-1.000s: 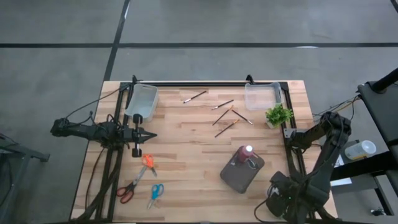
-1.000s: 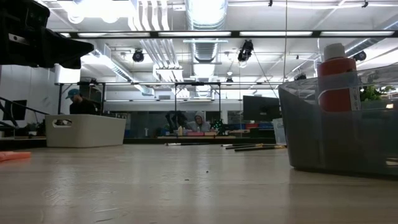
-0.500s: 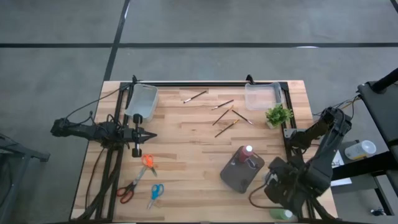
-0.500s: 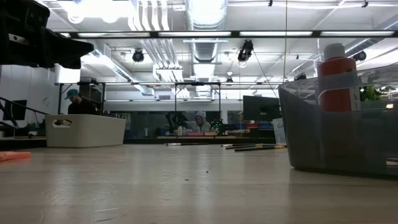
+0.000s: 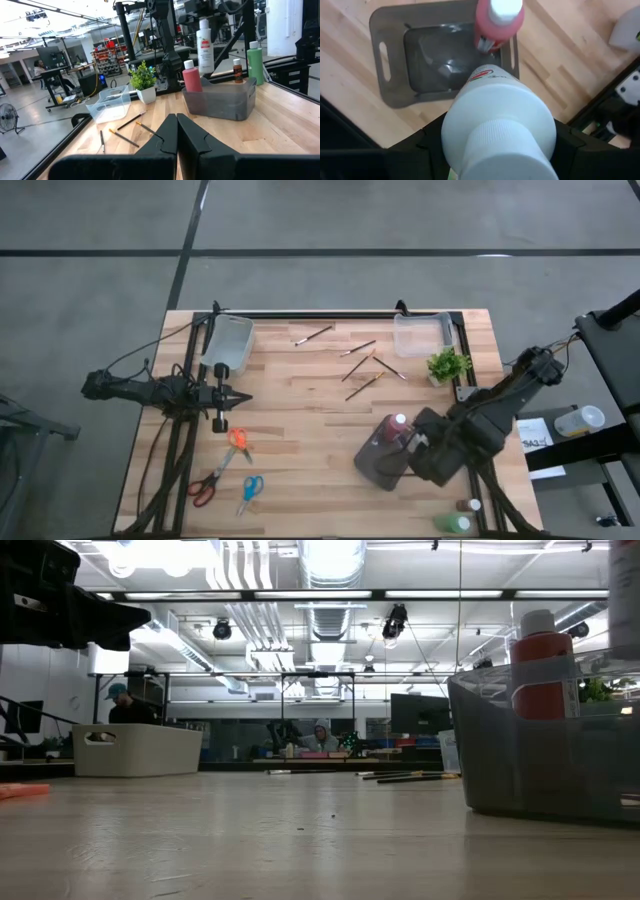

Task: Pick & Place Paint Supplies
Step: Put the white paint bottle into the black bin

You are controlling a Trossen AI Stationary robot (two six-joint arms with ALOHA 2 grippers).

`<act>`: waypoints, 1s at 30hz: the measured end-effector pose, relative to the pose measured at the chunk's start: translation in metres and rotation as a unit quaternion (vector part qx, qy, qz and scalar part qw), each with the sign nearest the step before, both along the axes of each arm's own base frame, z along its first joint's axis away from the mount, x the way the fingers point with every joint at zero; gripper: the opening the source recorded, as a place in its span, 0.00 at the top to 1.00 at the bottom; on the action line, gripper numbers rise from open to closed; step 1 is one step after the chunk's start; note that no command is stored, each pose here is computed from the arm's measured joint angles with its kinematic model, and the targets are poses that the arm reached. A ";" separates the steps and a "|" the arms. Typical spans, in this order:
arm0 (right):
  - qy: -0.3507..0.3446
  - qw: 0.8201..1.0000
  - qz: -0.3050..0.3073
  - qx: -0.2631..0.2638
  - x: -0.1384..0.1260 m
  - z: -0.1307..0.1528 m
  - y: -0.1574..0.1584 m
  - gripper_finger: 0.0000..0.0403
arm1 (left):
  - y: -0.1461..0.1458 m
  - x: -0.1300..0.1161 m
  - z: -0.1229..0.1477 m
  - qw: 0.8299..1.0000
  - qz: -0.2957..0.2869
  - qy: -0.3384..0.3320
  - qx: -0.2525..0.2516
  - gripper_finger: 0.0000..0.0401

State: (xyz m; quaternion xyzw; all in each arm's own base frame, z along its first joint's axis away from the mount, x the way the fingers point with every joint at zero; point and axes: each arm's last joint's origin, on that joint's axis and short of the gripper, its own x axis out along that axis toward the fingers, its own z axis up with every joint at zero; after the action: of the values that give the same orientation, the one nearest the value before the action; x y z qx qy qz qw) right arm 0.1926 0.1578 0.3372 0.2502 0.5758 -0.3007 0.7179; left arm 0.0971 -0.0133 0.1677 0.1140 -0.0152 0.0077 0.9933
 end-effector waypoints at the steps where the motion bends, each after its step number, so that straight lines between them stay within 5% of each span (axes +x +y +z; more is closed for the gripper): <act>1: 0.002 1.000 0.000 -0.002 0.002 -0.001 -0.002 0.47 | 0.000 0.000 0.000 1.000 0.000 0.000 0.000 1.00; 30: -0.003 0.999 0.021 0.025 0.001 -0.053 -0.020 0.47 | 0.000 0.000 0.000 1.000 0.000 0.000 0.000 1.00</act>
State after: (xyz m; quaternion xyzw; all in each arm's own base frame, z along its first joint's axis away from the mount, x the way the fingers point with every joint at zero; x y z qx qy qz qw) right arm 0.1936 0.1380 0.2837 0.2566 0.5859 -0.2708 0.7194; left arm 0.0971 -0.0132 0.1677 0.1140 -0.0151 0.0081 0.9933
